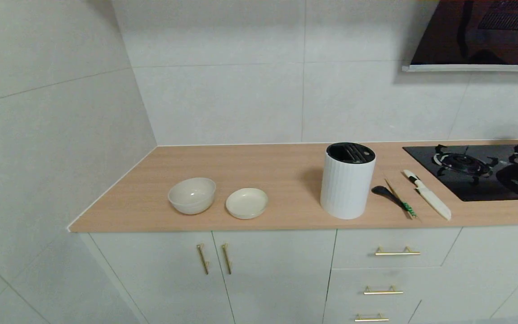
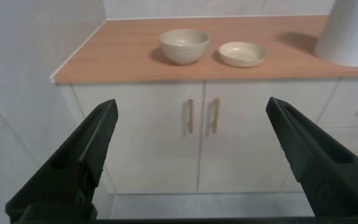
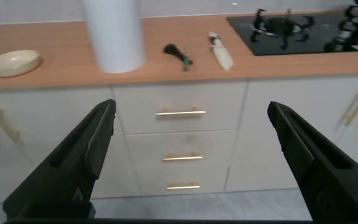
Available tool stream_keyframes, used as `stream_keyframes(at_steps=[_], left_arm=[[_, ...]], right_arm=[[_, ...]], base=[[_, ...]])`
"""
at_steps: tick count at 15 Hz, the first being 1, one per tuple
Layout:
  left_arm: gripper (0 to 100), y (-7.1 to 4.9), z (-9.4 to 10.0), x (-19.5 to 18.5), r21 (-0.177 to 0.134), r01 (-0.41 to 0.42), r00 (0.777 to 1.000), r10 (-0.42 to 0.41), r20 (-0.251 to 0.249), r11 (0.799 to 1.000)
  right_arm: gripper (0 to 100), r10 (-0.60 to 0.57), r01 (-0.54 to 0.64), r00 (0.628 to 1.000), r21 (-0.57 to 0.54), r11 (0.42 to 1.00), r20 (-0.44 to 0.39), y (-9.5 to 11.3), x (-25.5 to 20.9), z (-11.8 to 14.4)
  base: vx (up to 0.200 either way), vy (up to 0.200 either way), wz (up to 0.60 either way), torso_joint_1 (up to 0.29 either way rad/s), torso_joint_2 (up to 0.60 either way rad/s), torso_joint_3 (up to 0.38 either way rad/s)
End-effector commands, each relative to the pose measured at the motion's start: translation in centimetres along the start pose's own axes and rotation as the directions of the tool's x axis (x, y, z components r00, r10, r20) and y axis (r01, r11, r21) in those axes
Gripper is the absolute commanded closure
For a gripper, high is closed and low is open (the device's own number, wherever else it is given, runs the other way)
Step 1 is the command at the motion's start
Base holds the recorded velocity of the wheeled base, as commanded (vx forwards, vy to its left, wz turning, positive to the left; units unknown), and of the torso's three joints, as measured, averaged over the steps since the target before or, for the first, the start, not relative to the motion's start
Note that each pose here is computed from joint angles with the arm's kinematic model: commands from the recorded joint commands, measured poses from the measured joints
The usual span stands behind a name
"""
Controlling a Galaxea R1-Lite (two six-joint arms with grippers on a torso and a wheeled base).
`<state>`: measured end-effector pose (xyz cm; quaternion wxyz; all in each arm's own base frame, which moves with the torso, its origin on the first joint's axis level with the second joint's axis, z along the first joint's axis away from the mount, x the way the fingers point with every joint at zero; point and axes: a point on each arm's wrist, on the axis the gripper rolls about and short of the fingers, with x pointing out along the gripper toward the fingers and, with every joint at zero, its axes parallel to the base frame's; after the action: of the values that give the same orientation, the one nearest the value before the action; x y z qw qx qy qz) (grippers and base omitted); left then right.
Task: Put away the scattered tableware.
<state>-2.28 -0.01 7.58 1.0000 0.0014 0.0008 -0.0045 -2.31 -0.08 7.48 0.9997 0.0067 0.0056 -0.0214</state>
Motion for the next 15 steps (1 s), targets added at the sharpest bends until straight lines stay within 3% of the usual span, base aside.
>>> stream_keyframes(at_steps=[1,15], left_arm=[[0,0.0,0.0,0.0,0.0,0.0,1.0,0.0,0.0,1.0],[0,0.0,0.0,0.0,0.0,0.0,1.0,0.0,0.0,1.0]], right_arm=[[0,0.0,0.0,1.0,-0.001,1.0,-0.001,0.0,0.01,0.0],[0,-0.002,0.002,1.0,-0.001,1.0,-0.001,0.0,0.01,0.0]], base=[[0.0,0.2,0.0,0.012,0.0,0.002],[0.0,0.2,0.0,0.001,0.0,0.001]])
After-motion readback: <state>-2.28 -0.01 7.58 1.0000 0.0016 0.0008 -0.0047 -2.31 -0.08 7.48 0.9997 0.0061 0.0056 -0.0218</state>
